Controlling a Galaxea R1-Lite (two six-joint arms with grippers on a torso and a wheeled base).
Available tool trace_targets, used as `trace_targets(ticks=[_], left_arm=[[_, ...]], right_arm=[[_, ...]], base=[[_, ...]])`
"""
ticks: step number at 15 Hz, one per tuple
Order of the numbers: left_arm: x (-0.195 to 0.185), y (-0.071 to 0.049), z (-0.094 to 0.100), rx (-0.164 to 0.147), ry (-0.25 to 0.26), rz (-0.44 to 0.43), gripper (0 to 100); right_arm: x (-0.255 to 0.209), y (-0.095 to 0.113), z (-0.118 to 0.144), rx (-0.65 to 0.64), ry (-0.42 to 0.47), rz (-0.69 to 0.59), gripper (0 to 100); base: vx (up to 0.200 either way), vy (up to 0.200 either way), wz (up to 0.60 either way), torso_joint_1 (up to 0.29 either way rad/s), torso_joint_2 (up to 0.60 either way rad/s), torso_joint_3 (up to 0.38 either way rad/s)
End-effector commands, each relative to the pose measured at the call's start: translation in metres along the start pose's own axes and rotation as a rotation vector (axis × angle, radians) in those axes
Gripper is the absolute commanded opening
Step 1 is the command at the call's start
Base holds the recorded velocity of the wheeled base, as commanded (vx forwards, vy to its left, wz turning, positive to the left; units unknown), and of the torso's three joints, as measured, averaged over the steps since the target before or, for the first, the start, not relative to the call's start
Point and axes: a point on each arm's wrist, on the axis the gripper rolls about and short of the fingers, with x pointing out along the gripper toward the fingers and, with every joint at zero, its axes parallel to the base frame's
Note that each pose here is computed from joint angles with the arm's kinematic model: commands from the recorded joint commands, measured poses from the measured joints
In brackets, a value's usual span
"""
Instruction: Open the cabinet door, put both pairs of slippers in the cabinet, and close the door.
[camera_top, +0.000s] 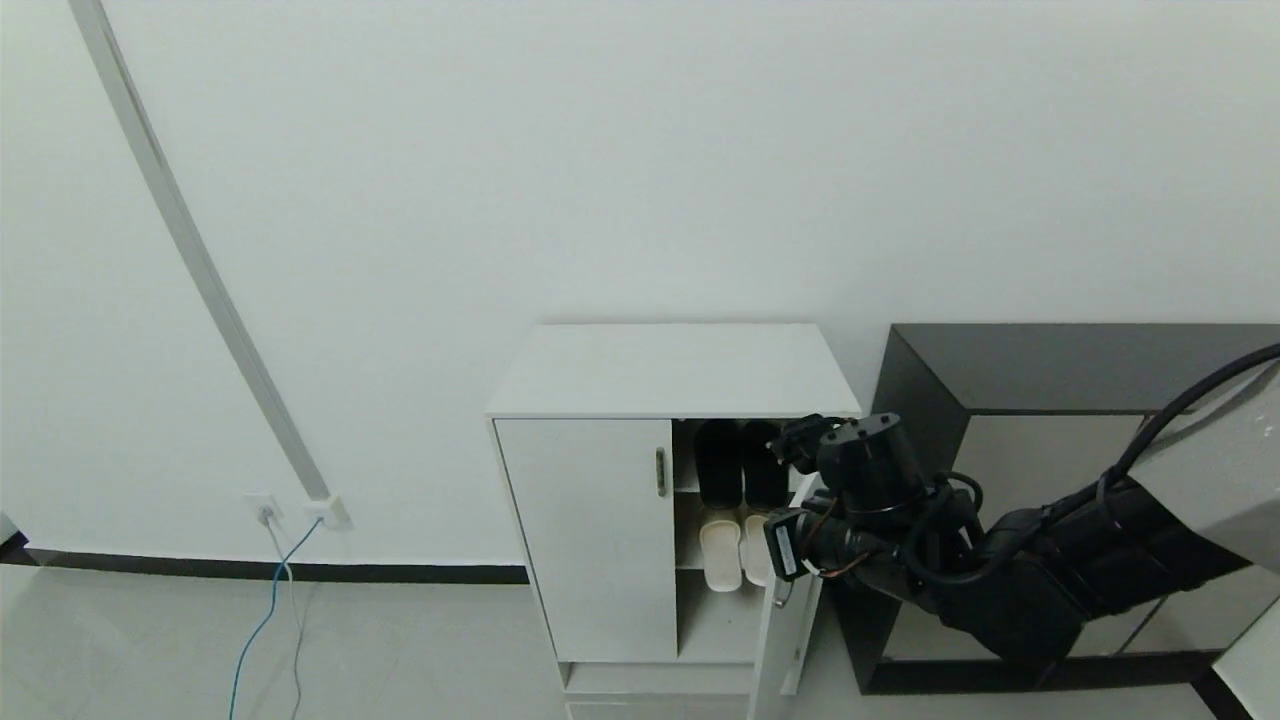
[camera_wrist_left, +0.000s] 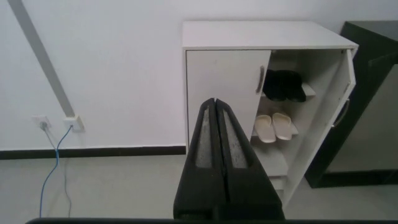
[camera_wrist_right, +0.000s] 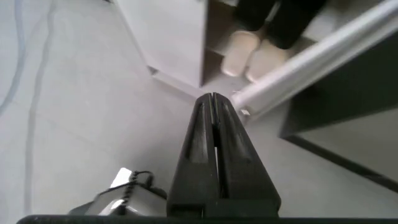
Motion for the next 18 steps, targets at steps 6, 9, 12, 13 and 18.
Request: trace_targets(ticks=[6, 9, 12, 13, 18], left_arm=[[0.0, 0.0, 0.0, 0.003, 0.0, -0.002, 0], [0.0, 0.0, 0.0, 0.003, 0.0, -0.002, 0], [0.0, 0.0, 0.0, 0.003, 0.0, -0.002, 0], [0.0, 0.0, 0.0, 0.003, -0.001, -0.002, 0], [0.0, 0.0, 0.0, -0.002, 0.0, -0.002, 0]], right_arm=[[-0.014, -0.012, -0.032, -0.092, 0.115, -0.105, 0], [-0.014, -0.013, -0.041, -0.098, 0.144, -0.107, 0], [-0.014, -0.015, -0.053, -0.109, 0.186, -0.108, 0], [-0.013, -0.015, -0.062, -0.118, 0.22, -0.11, 0], [0.014, -0.012, -0.067, -0.103, 0.206, -0.108, 0]], base=[[0.067, 0.0, 0.0, 0.001, 0.0, 0.001], [0.2, 0.0, 0.0, -0.003, 0.0, -0.001], [0.2, 0.0, 0.0, 0.004, -0.01, 0.007], [0.2, 0.0, 0.0, 0.017, 0.01, 0.002], [0.04, 0.0, 0.0, 0.001, 0.0, 0.0]])
